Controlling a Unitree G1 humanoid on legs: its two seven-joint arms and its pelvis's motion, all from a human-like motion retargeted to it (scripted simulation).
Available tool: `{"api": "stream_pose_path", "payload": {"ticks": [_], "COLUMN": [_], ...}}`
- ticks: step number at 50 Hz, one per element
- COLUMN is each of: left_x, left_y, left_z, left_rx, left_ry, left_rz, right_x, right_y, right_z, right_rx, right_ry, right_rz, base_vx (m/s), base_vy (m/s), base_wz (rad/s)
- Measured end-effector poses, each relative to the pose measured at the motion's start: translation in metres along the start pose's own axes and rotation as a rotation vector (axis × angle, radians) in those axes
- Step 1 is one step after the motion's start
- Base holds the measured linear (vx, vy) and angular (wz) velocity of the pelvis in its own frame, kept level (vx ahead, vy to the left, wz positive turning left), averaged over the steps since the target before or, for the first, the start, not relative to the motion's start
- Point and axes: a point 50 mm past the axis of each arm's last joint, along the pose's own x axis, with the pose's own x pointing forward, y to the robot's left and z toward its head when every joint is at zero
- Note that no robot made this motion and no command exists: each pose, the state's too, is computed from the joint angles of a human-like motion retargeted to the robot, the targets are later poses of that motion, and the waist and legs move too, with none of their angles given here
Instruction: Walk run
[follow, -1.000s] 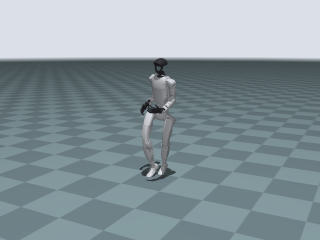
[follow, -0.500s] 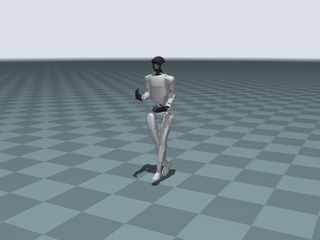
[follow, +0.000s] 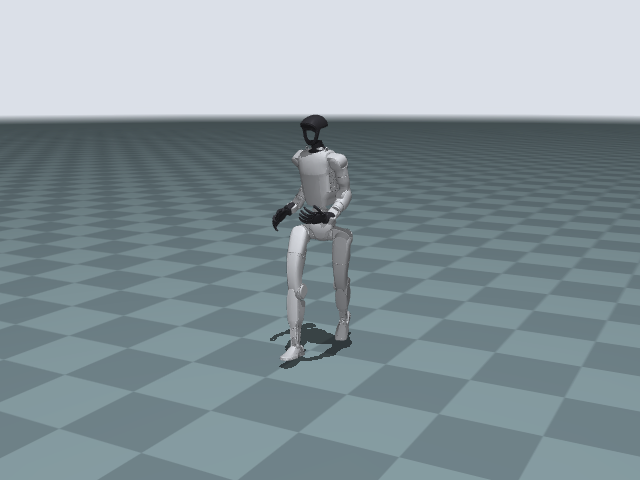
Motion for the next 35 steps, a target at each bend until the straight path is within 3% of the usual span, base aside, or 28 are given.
{"api": "stream_pose_path", "payload": {"ticks": [5,11,15,22,28,35], "left_x": [-0.032,-0.047,-0.052,-0.031,0.008,0.028], "left_y": [0.011,0.001,0.002,0.0,-0.001,-0.018], "left_z": [-0.01,-0.022,-0.023,-0.009,0.018,0.016], "left_rx": [0.013,0.044,0.023,0.026,0.108,0.078], "left_ry": [0.135,0.153,0.191,0.133,0.016,-0.057], "left_rz": [0.015,0.096,0.066,0.034,-0.039,-0.045], "right_x": [0.053,0.095,0.094,0.084,0.043,-0.017], "right_y": [0.021,0.014,0.01,0.021,0.022,-0.018], "right_z": [0.059,0.139,0.16,0.125,0.035,-0.012], "right_rx": [0.214,0.254,0.215,0.204,0.137,0.156], "right_ry": [-0.291,-0.653,-0.733,-0.559,-0.187,0.039], "right_rz": [-0.165,-0.048,-0.024,0.033,0.192,0.163], "base_vx": [1.5,1.29,1.17,1.4,1.37,1.25], "base_vy": [-0.55,-0.21,-0.32,-0.29,-0.26,-0.36], "base_wz": [-0.78,-0.2,-0.84,0.15,0.44,0.48]}}
